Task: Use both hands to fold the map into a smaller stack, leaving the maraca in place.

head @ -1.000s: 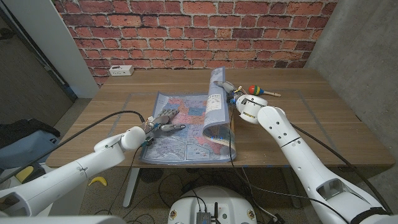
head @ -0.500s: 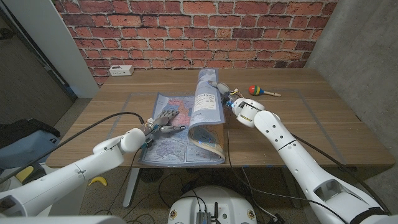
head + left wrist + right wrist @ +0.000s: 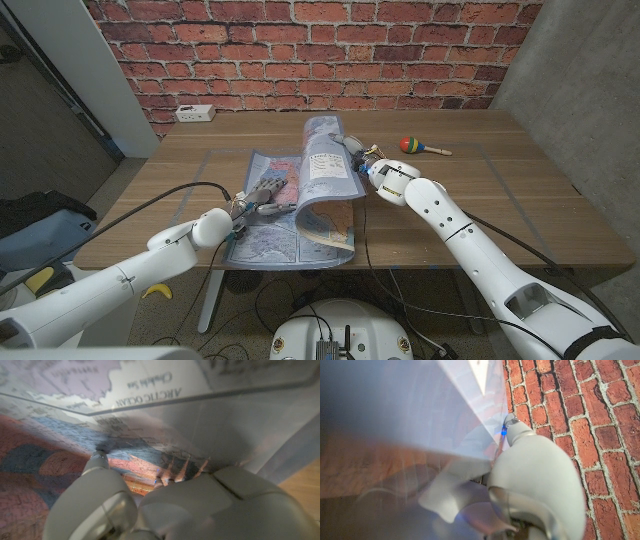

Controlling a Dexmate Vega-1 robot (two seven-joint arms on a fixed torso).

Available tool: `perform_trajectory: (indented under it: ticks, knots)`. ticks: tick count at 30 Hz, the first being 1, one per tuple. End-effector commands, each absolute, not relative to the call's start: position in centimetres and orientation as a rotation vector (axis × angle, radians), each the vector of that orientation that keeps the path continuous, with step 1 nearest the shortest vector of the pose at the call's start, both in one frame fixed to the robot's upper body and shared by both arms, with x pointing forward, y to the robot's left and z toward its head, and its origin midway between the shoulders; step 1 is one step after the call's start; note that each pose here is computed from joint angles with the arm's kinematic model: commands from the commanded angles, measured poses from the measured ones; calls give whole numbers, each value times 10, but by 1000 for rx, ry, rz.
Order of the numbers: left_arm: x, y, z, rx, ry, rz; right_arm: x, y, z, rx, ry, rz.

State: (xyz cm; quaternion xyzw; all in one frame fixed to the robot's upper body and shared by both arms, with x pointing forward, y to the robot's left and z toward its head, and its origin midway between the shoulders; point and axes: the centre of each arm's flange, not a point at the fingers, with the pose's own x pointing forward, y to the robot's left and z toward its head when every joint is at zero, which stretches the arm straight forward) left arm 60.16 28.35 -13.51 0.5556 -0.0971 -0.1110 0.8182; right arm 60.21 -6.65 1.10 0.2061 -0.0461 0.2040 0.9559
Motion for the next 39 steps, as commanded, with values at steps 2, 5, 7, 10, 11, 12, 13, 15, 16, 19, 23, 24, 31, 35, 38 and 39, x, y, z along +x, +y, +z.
perform_trajectory:
  ticks: [2,5,7,10,11,12,13,15,16,19,23,24,31,35,38,39]
  knots:
    - [600,286,-136,1181,-199,-228,600,-64,13,207,-132,304]
    - [600,286,-136,1181,-200,-226,600,-62,12,197,-130,298]
    - [600,286,-136,1181,-200,-225,600,-62,11,193,-122,308]
    - [600,286,-136,1182,-200,-223,602,-60,9,187,-109,324]
    - [600,286,-135,1183,-200,-221,603,-60,8,184,-103,332]
    - [600,286,-135,1183,-201,-220,603,-59,7,187,-99,341]
    - [600,286,-135,1183,-201,-220,604,-59,6,191,-94,352]
    - [600,286,-135,1185,-200,-220,605,-58,4,186,-88,374]
    - [600,285,-134,1186,-200,-220,606,-58,4,184,-83,386]
    - [600,285,-134,1188,-201,-220,608,-56,1,180,-75,419]
    - [601,285,-134,1188,-201,-220,610,-54,-3,200,-72,473]
    - [601,285,-134,1188,-201,-219,611,-53,-4,202,-73,482]
    - [600,285,-134,1186,-202,-218,614,-50,-10,268,-71,565]
    - [600,285,-135,1184,-204,-216,615,-49,-12,286,-73,587]
    - [599,286,-134,1181,-213,-210,615,-49,-13,275,-70,589]
    - [598,287,-134,1178,-221,-207,615,-49,-13,271,-70,587]
